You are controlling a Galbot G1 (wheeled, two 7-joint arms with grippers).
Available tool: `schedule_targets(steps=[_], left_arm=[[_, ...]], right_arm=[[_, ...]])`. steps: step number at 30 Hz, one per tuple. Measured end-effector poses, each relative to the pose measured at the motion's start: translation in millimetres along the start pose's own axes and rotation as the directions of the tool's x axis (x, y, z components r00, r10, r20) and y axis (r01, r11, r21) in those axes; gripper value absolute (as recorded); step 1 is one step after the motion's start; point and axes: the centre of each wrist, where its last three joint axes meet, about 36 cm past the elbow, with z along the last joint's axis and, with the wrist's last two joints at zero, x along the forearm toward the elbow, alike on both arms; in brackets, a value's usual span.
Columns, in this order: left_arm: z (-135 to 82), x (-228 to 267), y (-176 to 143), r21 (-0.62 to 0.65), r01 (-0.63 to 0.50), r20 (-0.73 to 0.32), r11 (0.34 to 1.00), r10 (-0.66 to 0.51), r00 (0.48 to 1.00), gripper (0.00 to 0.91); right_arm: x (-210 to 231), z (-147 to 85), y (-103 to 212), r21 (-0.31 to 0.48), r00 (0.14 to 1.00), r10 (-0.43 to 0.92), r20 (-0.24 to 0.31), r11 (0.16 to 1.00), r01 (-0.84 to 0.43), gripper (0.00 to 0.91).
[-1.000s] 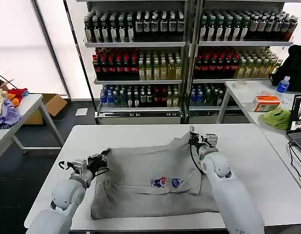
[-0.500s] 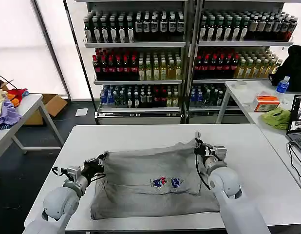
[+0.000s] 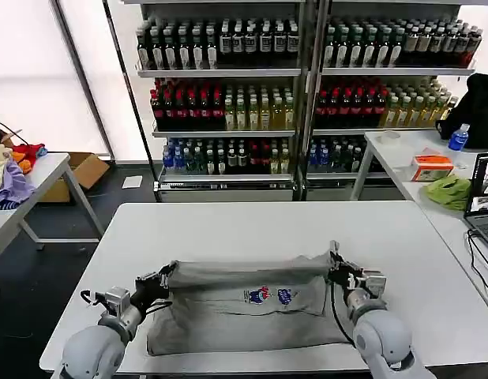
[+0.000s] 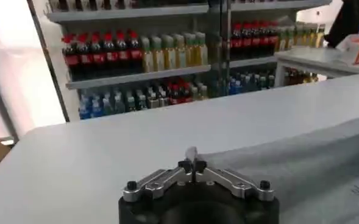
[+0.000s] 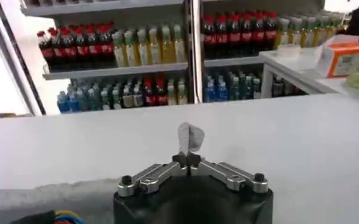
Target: Fold and organize the clothes.
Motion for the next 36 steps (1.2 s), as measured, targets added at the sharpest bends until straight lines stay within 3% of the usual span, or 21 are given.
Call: schedule_targets(steps=[23,35,36], left_arm=[[38,27,-26,-0.017,-0.035,-0.082,0.999,0.034,0.996,0.010],[39,32,-28,-0.037,-0.030,-0.084,0.999,0.026,0.996,0.010],[38,32,-28,-0.039,-0.027,-0.080,0.999,0.024,0.996,0.050]], right_arm=[[27,43,0,0.046,0.996,0.040,-0.084,0.998,-0.036,0.000],[34,47,0,0.055,0.994,0.058,-0.090,0.997,-0.053,0.000],[35,47,0,0.056,0.994,0.058,-0.089,0.997,-0.053,0.000]])
